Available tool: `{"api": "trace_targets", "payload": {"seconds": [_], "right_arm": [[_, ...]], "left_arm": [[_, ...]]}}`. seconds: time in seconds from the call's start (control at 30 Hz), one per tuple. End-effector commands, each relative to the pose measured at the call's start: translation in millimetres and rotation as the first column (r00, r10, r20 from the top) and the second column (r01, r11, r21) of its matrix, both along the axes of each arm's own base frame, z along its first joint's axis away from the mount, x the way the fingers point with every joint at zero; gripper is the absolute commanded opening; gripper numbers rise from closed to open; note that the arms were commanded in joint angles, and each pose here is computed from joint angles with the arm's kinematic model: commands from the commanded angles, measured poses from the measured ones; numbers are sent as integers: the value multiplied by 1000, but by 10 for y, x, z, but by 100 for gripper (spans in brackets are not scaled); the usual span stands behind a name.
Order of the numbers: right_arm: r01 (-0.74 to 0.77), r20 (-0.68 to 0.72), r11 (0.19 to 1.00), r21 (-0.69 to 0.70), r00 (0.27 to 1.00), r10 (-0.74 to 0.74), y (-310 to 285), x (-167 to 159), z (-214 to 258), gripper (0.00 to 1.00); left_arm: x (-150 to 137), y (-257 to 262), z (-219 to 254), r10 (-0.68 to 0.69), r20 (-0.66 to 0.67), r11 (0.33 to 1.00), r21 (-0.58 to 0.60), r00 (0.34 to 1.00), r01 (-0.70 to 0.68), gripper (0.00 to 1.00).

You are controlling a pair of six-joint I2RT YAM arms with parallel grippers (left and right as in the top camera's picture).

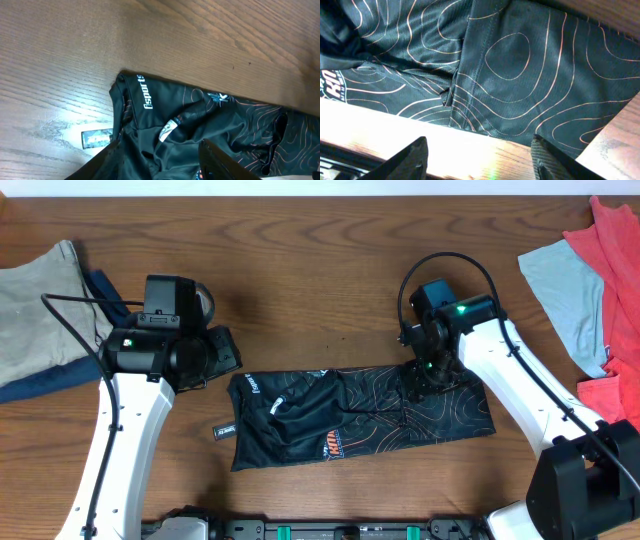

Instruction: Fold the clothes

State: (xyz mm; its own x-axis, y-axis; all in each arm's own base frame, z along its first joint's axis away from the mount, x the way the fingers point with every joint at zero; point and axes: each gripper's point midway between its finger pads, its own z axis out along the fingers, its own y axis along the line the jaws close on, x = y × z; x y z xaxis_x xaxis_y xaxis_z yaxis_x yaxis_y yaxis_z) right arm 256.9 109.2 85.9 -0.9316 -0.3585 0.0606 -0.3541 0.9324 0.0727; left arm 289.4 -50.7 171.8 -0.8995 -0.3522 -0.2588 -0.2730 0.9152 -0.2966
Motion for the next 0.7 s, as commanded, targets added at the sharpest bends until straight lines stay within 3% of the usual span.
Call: {"api": "trace_targets", "payload": {"seconds": [0.0, 0.13, 0.4, 0.67], "right_arm": [[-13, 7, 1000, -22, 1000, 13, -6, -20, -2, 66], [-9, 8, 1000, -21, 1000, 9, -4, -18, -2, 67], [52, 20, 998, -18, 998, -52, 19, 14, -4, 65], [155, 58, 984, -87, 987, -150, -99, 73, -6, 67]], "left_arm": [[-26, 21, 6, 11, -6, 1000, 1, 1000, -11, 51], [-58, 23, -8, 11, -21, 1000, 2, 1000, -11, 63], [-146, 28, -109, 11, -75, 1000, 6, 997, -10, 70], [-401, 30, -613, -11, -246, 1000, 13, 969, 15, 72]]}}
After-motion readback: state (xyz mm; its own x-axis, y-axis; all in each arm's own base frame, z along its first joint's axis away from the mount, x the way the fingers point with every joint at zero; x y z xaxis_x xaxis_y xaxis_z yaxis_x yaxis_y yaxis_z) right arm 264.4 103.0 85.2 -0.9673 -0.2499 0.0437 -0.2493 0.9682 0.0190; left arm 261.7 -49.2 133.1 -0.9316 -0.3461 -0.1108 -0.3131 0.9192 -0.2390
